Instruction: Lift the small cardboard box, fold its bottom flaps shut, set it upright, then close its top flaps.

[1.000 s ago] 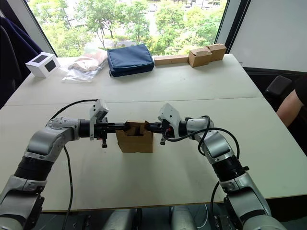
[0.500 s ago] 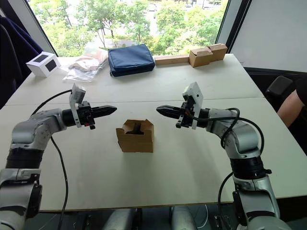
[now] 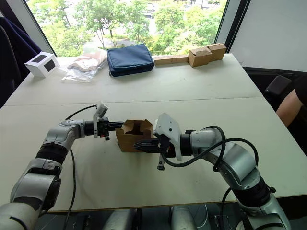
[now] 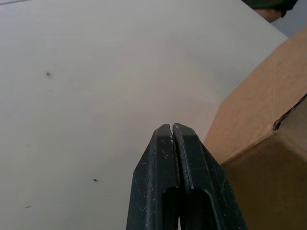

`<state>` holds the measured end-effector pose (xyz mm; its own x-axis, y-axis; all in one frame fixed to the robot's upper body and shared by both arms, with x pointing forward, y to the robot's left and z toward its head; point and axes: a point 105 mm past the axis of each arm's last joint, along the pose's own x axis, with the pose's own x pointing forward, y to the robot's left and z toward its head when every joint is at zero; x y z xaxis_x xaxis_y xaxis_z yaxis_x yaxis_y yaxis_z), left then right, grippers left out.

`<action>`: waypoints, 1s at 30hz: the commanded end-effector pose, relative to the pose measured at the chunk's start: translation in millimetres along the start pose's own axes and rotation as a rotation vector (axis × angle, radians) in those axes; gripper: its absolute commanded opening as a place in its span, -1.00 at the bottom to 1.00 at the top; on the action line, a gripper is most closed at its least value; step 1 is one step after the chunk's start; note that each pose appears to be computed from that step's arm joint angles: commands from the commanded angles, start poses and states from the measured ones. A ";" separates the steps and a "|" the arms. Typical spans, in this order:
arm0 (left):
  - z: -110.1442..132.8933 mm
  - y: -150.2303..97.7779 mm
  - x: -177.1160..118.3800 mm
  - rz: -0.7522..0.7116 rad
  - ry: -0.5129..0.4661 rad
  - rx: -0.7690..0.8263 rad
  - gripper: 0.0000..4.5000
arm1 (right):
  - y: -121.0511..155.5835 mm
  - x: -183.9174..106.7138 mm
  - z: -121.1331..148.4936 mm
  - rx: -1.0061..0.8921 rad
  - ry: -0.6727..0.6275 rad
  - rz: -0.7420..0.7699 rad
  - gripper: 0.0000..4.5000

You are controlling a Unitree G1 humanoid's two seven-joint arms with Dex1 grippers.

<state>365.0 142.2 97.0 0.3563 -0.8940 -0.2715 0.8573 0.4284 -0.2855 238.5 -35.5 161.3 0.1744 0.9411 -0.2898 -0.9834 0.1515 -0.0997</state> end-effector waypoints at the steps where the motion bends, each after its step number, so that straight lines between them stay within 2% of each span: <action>1: 11.9 -5.4 2.1 -0.034 -0.018 0.054 -0.99 | -13.2 3.5 3.9 -0.082 0.001 -0.076 -1.00; 6: 10.5 -6.6 7.5 -0.020 -0.006 0.106 -0.99 | -26.6 12.4 13.8 -0.118 -0.047 -0.131 -1.00; 18: 17.7 -11.1 10.4 -0.028 -0.034 0.113 -0.99 | -35.2 25.8 3.6 -0.138 -0.014 -0.122 -1.00; 25: 15.4 -9.8 4.7 -0.014 -0.027 0.111 -0.99 | -44.2 31.6 -3.9 -0.132 -0.012 -0.133 -1.00; 30: 25.1 -1.7 -11.4 0.073 -0.046 0.154 -0.99 | -46.6 34.6 -4.5 -0.127 -0.030 -0.131 -1.00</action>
<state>364.3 137.6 106.1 0.3796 -0.8842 -0.2722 0.8814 0.4350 -0.1839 290.6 -15.0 139.1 0.3003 0.9127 -0.2770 -0.9453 0.2460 -0.2142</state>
